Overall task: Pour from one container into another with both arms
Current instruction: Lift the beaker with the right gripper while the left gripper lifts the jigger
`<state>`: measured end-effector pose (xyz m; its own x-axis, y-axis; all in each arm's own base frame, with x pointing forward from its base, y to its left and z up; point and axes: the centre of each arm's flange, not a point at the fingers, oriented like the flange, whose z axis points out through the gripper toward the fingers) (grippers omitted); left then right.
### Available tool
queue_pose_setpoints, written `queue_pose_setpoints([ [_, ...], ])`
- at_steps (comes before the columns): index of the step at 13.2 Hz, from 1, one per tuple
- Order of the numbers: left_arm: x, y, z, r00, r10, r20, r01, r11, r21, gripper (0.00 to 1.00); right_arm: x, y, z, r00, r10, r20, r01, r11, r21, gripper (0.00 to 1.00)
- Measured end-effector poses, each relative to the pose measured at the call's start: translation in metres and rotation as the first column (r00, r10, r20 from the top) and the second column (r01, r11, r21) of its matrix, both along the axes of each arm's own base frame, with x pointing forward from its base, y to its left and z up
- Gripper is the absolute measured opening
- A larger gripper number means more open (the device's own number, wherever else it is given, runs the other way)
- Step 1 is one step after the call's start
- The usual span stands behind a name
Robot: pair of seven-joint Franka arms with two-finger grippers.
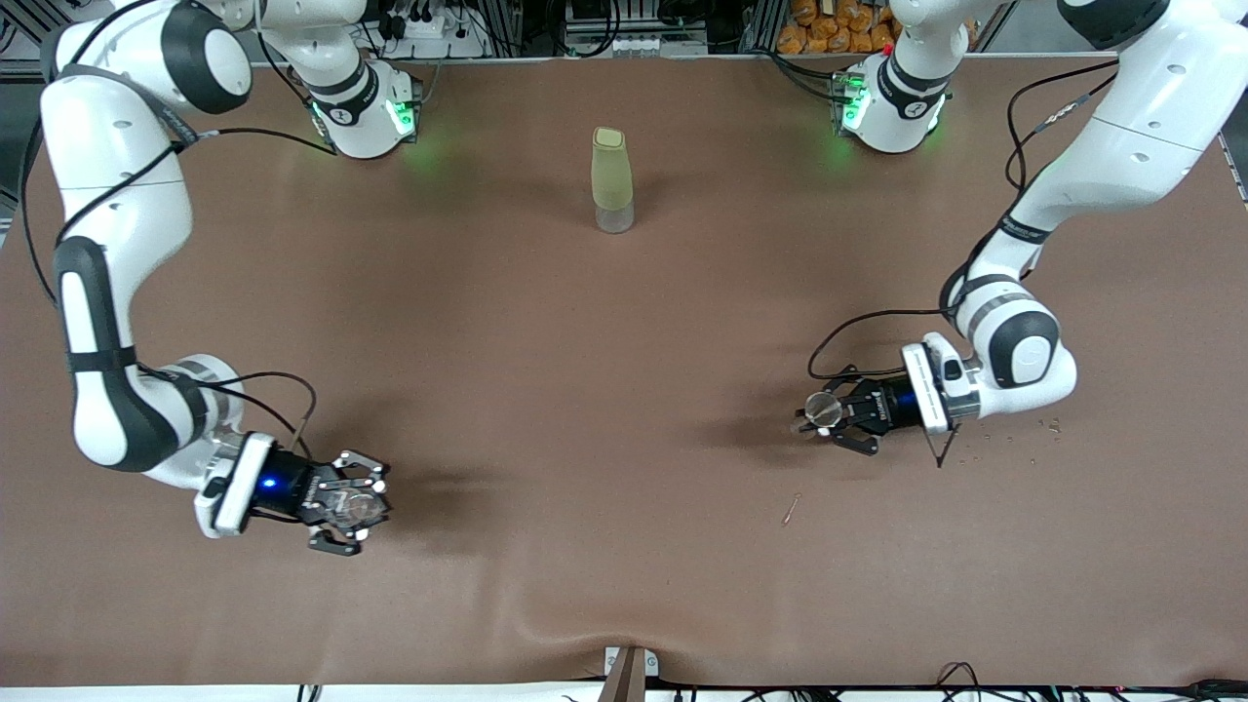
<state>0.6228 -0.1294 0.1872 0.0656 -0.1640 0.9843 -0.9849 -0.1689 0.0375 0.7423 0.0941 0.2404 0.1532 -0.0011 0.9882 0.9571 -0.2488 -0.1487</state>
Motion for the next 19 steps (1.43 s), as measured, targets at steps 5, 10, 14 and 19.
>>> queue_pose_setpoints([
  [5,-0.001,-0.066,0.006,0.998,0.054,-0.023,-0.054,0.998,0.010,0.21,-0.007,0.101,0.017,0.998,0.063,-0.029,-0.062,0.997,0.035,0.12],
  [10,-0.007,-0.122,0.015,0.995,0.087,-0.042,-0.087,0.996,0.009,0.21,-0.024,0.188,0.041,0.989,0.115,-0.089,-0.113,0.993,0.026,0.12],
  [14,-0.013,-0.161,0.023,0.991,0.117,-0.061,-0.117,0.993,0.006,0.21,-0.037,0.242,0.075,0.988,0.082,-0.132,-0.076,0.996,0.047,0.12],
  [19,-0.015,-0.192,0.036,0.986,0.153,-0.067,-0.153,0.988,0.008,0.21,-0.074,0.315,0.109,0.968,0.006,-0.252,0.009,0.998,0.057,0.12],
])
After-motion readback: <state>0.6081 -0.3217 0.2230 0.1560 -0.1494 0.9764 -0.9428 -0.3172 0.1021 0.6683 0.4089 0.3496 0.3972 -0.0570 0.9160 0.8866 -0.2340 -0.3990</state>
